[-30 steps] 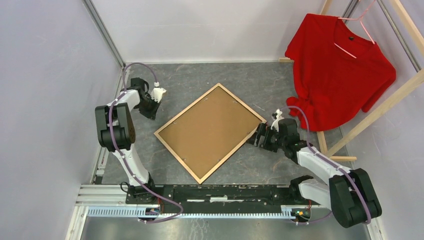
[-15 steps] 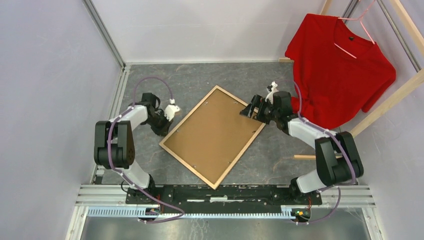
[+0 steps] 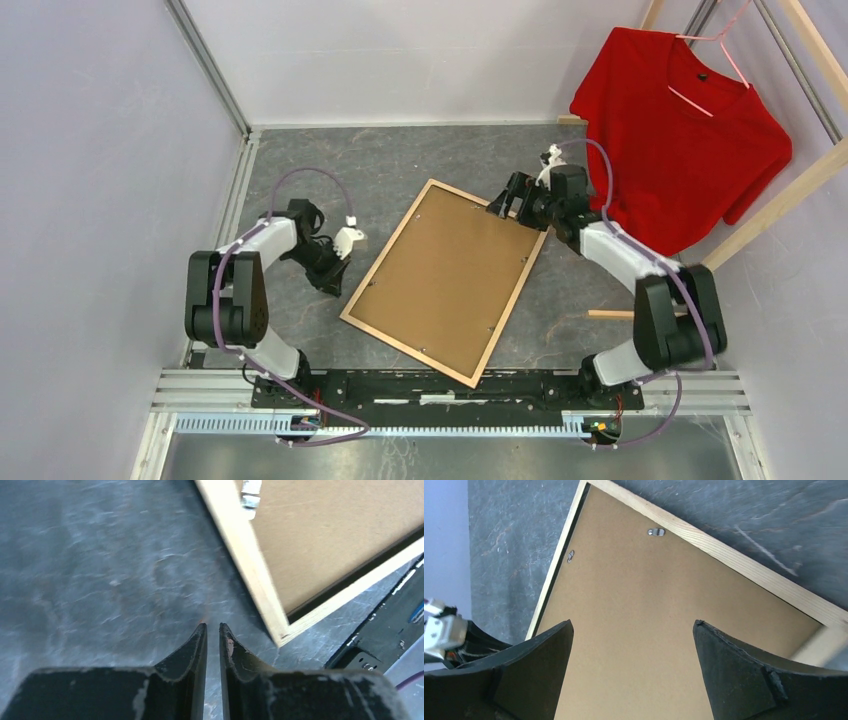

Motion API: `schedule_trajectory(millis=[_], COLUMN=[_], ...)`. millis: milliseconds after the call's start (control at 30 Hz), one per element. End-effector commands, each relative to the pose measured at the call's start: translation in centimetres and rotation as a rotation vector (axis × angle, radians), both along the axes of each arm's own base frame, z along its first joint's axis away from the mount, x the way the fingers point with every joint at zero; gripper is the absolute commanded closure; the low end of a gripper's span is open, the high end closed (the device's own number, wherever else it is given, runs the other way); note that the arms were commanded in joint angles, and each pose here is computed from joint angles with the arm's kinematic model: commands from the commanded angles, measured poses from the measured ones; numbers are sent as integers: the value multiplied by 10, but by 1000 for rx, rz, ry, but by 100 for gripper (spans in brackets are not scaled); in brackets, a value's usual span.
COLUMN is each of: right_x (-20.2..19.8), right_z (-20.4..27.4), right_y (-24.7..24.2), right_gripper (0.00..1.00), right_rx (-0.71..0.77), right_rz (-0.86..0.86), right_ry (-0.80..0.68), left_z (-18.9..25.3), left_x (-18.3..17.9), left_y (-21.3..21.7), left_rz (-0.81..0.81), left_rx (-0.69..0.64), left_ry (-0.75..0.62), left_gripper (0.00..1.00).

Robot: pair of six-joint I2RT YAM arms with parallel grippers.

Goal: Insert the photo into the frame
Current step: Adjust the photo frame at the center of the board.

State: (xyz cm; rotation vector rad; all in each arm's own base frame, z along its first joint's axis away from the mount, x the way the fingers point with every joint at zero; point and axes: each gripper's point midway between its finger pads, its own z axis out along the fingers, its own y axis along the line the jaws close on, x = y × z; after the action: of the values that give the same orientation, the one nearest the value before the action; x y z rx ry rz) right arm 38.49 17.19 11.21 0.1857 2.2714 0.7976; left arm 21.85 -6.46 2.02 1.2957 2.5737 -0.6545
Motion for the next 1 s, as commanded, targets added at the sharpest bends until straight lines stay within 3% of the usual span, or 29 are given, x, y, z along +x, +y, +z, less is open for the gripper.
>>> schedule_trajectory(millis=[0,167,400,767,967], right_x=[-27,-78,-107,-32,-7], right_z=[11,-32,-59,-25,-30], right_y=[-41,-69,-41,-14,17], right_gripper=[3,3,3,5,5], right_rx=[-145,-190,-11,97,102], right_rz=[-89,-131,-41,-33,37], right_ry=[-39,45,78,9,37], left_z=[15,29,17,3,7], left_x=[39,56,39,3,-13], left_y=[9,-6,-16,-26,-35], left_rz=[45,93,95,-11,-72], left_rx=[-13,-97,-142,-168,-194], left_ry=[-81,-91,1,82,111], left_gripper=[77,65,60,70,71])
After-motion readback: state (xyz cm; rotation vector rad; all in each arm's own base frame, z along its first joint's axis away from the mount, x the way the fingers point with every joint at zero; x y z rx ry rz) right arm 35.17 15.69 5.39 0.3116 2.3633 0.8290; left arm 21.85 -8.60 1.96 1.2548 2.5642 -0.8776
